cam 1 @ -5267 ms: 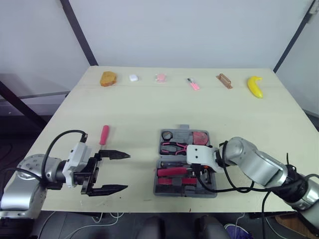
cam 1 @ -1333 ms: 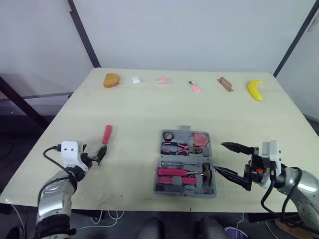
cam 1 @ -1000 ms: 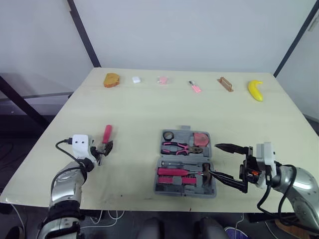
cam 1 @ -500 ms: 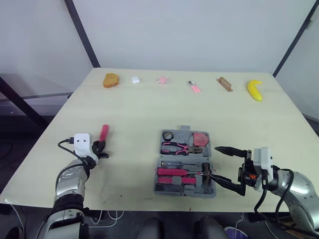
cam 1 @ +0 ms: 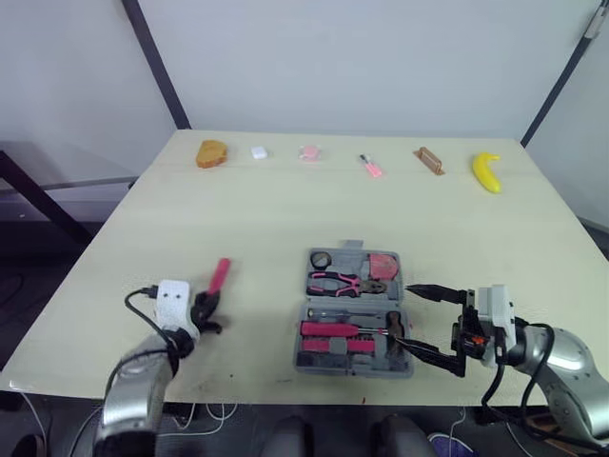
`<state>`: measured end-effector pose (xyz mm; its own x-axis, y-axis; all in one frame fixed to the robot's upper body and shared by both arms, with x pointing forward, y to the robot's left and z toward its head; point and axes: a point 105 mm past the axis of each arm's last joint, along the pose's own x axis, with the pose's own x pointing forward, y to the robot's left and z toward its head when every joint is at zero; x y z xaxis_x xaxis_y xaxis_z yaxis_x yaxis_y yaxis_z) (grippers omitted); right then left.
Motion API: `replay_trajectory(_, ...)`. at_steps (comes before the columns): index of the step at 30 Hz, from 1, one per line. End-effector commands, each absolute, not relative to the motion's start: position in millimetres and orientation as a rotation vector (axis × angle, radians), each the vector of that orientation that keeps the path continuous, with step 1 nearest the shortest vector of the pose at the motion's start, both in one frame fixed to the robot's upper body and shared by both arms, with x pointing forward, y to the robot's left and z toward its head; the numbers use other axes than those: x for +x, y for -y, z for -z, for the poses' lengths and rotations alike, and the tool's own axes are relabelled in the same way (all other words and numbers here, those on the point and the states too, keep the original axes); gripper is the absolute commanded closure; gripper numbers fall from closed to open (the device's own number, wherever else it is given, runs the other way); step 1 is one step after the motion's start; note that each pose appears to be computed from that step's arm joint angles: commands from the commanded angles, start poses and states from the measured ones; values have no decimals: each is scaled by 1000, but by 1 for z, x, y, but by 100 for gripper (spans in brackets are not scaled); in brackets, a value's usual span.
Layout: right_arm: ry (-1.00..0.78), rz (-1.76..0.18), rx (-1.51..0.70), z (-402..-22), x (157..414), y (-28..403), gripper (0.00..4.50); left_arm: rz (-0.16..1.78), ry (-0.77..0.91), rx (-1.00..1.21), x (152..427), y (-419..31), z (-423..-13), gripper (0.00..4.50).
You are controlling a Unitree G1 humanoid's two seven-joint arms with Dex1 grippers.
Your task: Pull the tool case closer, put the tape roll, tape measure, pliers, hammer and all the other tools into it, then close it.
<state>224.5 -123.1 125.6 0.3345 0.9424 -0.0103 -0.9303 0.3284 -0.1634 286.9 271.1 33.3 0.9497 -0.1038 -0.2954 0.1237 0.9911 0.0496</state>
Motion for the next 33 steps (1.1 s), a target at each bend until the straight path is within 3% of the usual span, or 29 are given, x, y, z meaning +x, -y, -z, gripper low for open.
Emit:
replay_trajectory(1,123,-1238,-177,-132,223,126,0,146,-256,68,270,-246,-50,410)
replay_trajectory(8,121,-1257,-180,-130,225,125,0,172,-296,49,243,-217,-46,410)
replay_trajectory(20,127,-1277,-180,-134,227,120,0,122,-340,64,238,-207,-28,410)
replay_trajectory(22,130,-1276,-179,-135,228,119,0,110,-338,56,238,-208,-27,309)
replay_trajectory(23,131,-1275,-178,-135,227,118,0,104,-333,47,238,-208,-27,281)
replay_trajectory(28,130,-1272,-172,-136,227,117,0,99,-278,36,240,-213,-36,28)
replay_trajectory(29,131,-1269,-163,-137,227,117,0,102,-271,41,241,-215,-38,7)
replay_trajectory(33,127,-1285,-163,-139,224,116,0,141,-240,56,239,-215,-48,7)
